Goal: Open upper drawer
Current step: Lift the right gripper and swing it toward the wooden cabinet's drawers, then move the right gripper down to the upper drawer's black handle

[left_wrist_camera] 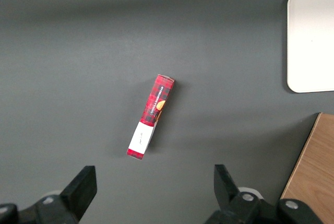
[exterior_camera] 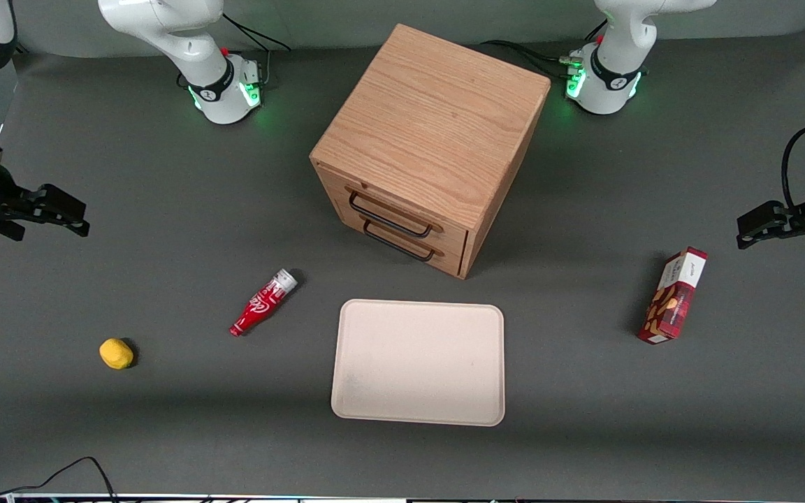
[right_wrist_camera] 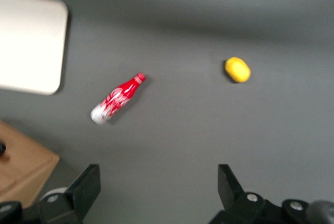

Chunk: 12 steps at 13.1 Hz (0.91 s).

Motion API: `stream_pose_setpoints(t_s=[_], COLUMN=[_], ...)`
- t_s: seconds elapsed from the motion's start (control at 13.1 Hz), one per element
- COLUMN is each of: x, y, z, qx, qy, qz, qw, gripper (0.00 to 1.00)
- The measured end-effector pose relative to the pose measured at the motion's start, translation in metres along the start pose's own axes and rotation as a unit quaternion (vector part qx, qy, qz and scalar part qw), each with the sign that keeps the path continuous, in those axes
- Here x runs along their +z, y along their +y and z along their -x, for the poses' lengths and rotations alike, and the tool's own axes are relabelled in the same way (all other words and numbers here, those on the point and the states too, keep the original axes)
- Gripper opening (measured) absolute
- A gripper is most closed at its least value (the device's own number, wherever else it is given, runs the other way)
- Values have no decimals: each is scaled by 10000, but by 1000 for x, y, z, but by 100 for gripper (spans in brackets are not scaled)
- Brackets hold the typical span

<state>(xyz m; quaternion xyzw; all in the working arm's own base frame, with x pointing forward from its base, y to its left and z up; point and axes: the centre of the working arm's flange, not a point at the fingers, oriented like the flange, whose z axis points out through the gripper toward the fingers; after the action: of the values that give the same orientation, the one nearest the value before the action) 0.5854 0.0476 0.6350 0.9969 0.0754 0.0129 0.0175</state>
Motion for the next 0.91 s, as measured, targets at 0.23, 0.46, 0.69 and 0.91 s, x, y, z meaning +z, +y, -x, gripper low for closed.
stream_pose_setpoints(t_s=[0.23, 0.46, 0.69, 0.91], x=[0, 4, 28, 50], y=[-49, -126, -184, -236], z=[0, 4, -1, -12], qx=[-1348, -2854, -3945, -4430], qy=[-49, -64, -95, -14], qz=[-74, -302, -853, -1096], qw=[9908, 9579, 9149, 8898], gripper=[100, 100, 100, 100])
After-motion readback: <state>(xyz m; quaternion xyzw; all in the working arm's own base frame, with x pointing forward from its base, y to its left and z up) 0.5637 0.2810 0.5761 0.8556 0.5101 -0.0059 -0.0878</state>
